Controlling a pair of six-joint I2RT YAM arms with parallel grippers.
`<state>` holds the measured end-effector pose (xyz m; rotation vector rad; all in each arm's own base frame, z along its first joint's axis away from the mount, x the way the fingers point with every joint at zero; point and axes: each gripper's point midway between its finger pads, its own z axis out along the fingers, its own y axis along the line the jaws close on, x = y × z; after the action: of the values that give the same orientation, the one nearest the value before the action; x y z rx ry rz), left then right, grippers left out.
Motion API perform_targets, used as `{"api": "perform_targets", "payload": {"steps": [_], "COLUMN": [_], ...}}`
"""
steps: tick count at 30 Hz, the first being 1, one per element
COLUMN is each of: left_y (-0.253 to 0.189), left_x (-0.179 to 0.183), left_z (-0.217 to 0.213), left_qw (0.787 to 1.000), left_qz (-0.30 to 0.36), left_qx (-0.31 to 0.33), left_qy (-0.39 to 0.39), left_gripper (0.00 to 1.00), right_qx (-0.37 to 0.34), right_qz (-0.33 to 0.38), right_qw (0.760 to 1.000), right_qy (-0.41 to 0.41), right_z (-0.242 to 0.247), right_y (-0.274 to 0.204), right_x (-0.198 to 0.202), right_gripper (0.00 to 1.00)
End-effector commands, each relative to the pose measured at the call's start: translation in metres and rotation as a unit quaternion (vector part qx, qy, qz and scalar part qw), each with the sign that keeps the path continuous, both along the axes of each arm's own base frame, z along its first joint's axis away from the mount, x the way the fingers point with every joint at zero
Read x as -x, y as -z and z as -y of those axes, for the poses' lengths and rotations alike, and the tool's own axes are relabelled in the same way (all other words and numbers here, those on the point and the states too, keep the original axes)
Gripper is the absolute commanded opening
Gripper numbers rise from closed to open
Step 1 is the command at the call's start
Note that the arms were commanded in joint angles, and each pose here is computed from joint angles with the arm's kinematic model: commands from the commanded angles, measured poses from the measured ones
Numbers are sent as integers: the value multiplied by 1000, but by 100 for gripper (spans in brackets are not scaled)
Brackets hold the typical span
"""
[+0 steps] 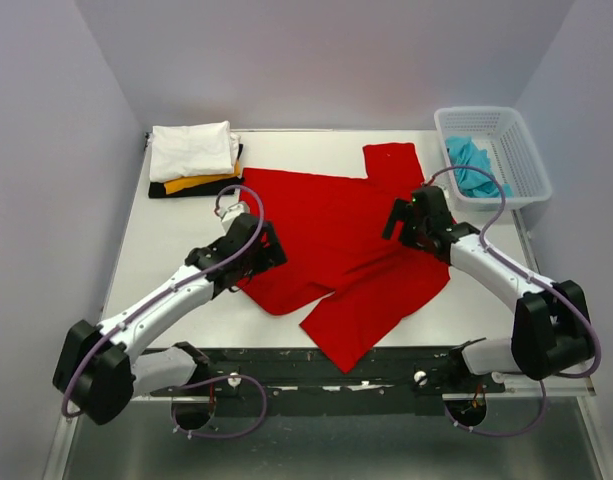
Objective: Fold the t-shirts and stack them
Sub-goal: Flatten out the tshirt
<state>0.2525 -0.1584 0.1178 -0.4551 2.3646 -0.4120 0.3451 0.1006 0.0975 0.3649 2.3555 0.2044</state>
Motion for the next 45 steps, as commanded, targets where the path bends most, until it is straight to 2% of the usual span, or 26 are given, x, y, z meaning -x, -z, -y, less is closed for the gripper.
{"api": "perform_targets", "payload": {"steps": [1,3,6,13,20,26,30,35,38,42,45], "left_y": [17,33,55,91,89,81,41,-9,-8,12,28], "left_x": [-20,-22,-21,19,76,115,87,39,11,-16,-37], "left_z": [32,35,34,6,-39,-37,-24,-4,-2,10,14], "left_qw": [998,997,996,987,982,984,996,998,999,998,998], "left_qz": [-27,-45,-72,-155,-181,-177,-84,9,9,-11,-17], "left_qx": [-2,-11,-8,-36,-58,-9,24,43,32,56,54], "left_qy": [61,62,56,24,-22,19,36,53,38,36,23], "left_gripper": [99,98,99,99,98,99,99,98,99,99,99], "right_qx": [-48,-46,-64,14,45,59,45,47,-3,-101,-96], "right_qz": [-30,-40,-54,-80,-110,-110,-78,-58,-76,-111,-142], "right_qw": [994,992,992,997,993,992,996,997,997,979,977], "right_qy": [-89,-110,-94,-2,21,35,16,25,-25,-141,-128], "right_z": [-56,-74,-77,-46,-29,-14,-21,-15,-36,-88,-82], "right_y": [12,18,34,58,77,72,42,16,20,34,55], "right_x": [39,57,67,51,57,62,54,53,70,111,129], "right_gripper": [100,100,100,100,100,100,100,100,100,100,100]}}
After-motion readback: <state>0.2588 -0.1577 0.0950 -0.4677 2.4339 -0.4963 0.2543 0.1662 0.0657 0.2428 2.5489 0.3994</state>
